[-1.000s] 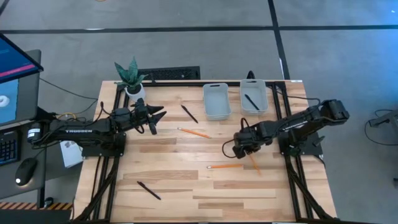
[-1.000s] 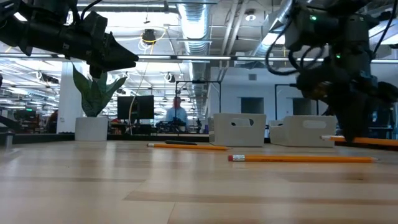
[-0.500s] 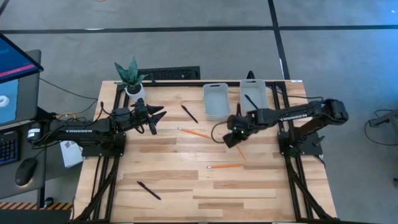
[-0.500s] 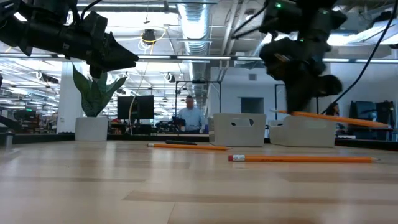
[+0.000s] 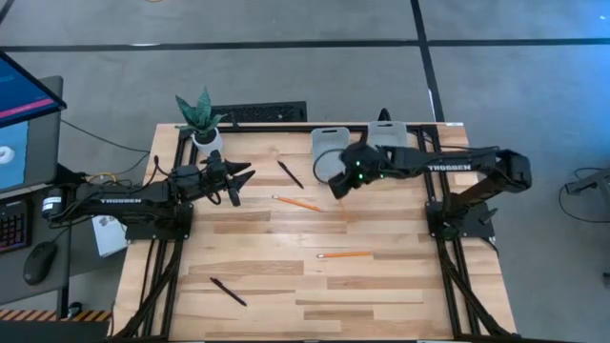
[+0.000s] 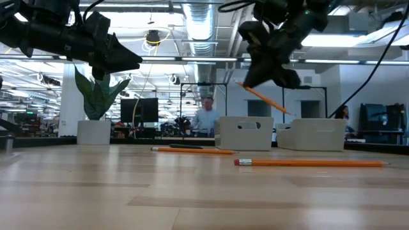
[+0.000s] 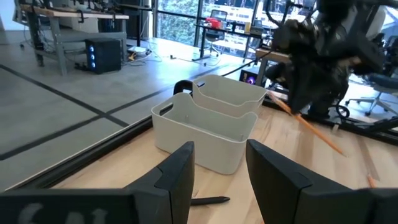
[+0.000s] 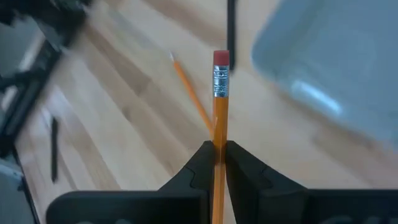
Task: Sort pens & pencils
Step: Put the bottom right yellow pencil into the left gray bin
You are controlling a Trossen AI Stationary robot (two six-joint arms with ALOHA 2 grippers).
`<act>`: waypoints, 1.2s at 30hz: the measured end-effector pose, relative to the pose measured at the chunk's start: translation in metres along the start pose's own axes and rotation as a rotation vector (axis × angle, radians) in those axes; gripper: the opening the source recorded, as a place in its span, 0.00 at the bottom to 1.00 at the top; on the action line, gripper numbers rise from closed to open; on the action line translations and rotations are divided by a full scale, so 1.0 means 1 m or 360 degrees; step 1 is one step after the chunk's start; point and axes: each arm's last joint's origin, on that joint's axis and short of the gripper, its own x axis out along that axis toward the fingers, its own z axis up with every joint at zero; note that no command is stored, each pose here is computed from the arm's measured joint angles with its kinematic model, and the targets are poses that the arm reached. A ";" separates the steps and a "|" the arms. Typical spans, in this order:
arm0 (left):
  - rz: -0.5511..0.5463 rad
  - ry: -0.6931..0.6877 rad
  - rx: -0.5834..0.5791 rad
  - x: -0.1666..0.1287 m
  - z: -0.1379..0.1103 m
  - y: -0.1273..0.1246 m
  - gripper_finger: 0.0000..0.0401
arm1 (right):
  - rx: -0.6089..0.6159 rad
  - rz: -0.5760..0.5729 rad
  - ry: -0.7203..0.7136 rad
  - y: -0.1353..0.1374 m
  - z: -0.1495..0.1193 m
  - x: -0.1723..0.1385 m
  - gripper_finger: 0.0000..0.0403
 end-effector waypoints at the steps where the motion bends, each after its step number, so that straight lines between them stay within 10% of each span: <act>1: 0.0001 0.0003 0.0009 0.000 0.000 0.000 0.34 | -0.0011 0.0011 -0.0036 -0.001 0.005 -0.001 0.13; 25: 0.0423 -0.0066 -0.0019 -0.001 0.001 0.008 0.34 | -0.0464 -0.0171 -0.0581 -0.040 0.107 -0.065 0.13; 36: 0.0501 -0.0091 -0.0097 -0.001 0.001 0.009 0.34 | -0.0537 -0.0283 -0.0370 -0.065 0.111 -0.019 0.13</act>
